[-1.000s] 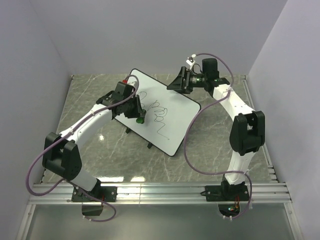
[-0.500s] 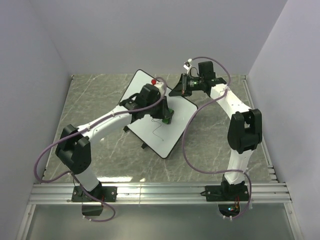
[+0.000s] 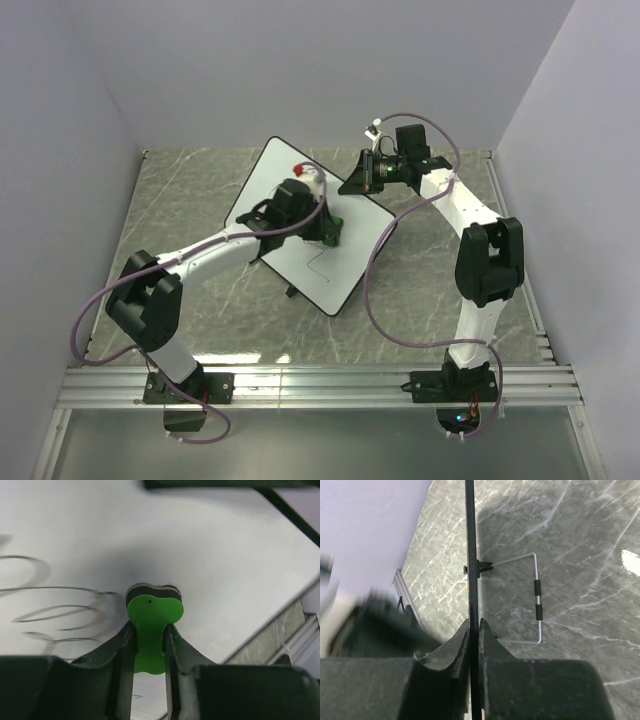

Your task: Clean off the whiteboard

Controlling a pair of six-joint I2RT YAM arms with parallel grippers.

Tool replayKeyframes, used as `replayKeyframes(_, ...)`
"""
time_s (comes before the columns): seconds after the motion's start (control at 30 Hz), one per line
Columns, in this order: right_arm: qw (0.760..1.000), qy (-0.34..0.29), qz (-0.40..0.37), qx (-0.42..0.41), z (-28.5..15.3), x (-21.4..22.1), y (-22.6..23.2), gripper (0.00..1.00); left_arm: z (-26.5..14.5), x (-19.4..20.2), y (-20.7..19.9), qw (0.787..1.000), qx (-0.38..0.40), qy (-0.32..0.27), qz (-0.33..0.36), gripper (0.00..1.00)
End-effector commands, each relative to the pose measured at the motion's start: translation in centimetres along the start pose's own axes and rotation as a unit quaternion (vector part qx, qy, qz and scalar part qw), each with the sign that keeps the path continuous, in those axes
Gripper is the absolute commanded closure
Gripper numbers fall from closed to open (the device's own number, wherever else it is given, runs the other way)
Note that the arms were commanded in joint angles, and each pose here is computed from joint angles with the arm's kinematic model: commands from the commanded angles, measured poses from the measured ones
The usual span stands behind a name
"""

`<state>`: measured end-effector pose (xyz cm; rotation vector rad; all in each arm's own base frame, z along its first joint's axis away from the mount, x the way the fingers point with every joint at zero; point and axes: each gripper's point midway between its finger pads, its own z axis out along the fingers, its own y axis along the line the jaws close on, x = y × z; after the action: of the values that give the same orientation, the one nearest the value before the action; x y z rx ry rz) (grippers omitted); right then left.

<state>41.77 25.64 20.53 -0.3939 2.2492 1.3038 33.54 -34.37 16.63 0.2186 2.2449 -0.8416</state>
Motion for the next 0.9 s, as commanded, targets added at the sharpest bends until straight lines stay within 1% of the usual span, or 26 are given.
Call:
replayKeyframes(0.0,0.999,0.032,0.043,0.002,-0.7,2.3,2.7,1.00,0.5,-1.0,9.4,0.994,-0.099,-0.024,-0.041,1.00)
replayKeyframes(0.07,0.998,0.035,0.045,0.002,-0.8,2.6,2.7,1.00,0.5,-1.3,12.0,0.991,-0.120,-0.026,-0.047,1.00)
replayKeyframes(0.1,0.998,0.037,0.045,0.002,-0.7,2.8,2.7,1.00,0.2,-2.0,14.0,0.988,-0.138,-0.034,-0.057,1.00)
replayKeyframes(0.17,0.998,0.043,0.049,0.001,-0.6,3.3,2.6,1.00,0.7,-2.5,16.0,0.986,-0.152,-0.033,-0.062,1.00)
replayKeyframes(0.2,0.998,0.043,0.050,0.002,-0.6,3.3,2.5,1.00,0.6,-3.7,17.0,0.984,-0.157,-0.043,-0.071,1.00)
replayKeyframes(0.27,0.997,0.047,0.053,0.002,-0.5,3.6,2.4,1.00,1.1,-4.2,18.3,0.983,-0.160,-0.042,-0.081,1.00)
replayKeyframes(0.3,0.997,0.048,0.053,0.002,-0.3,3.6,2.3,1.00,1.3,-5.3,18.0,0.983,-0.154,-0.051,-0.080,1.00)
replayKeyframes(0.37,0.997,0.050,0.053,-0.001,-0.2,3.7,2.5,1.00,2.1,-5.4,18.2,0.984,-0.153,-0.042,-0.079,1.00)
replayKeyframes(0.4,0.997,0.054,0.055,0.000,0.0,3.9,2.5,1.00,2.3,-6.4,17.7,0.985,-0.145,-0.049,-0.078,1.00)
replayKeyframes(0.47,0.997,0.056,0.051,-0.002,0.2,3.8,2.8,1.00,2.9,-6.3,16.4,0.989,-0.118,-0.038,-0.081,1.00)
replayKeyframes(0.53,0.997,0.052,0.048,-0.002,0.1,3.4,3.1,1.00,2.6,-6.6,14.1,0.993,-0.091,-0.039,-0.066,1.00)
replayKeyframes(0.57,0.998,0.052,0.047,-0.003,0.2,3.3,3.1,1.00,2.9,-5.8,11.5,0.996,-0.066,-0.026,-0.048,1.00)
replayKeyframes(0.63,0.998,0.050,0.043,-0.005,0.2,3.0,3.6,1.00,2.5,-4.8,8.3,0.999,-0.042,-0.010,-0.021,1.00)
replayKeyframes(0.67,0.998,0.048,0.042,-0.006,0.2,2.9,3.6,1.00,2.6,-3.3,5.3,1.000,-0.018,0.008,-0.001,1.00)
replayKeyframes(0.77,0.998,0.045,0.041,-0.007,0.2,2.6,3.7,1.00,1.8,-0.5,0.4,0.999,0.027,0.034,0.013,1.00)
replayKeyframes(0.87,0.998,0.045,0.041,-0.007,0.2,2.7,3.7,1.00,1.3,1.5,-1.0,0.998,0.044,0.049,0.001,1.00)
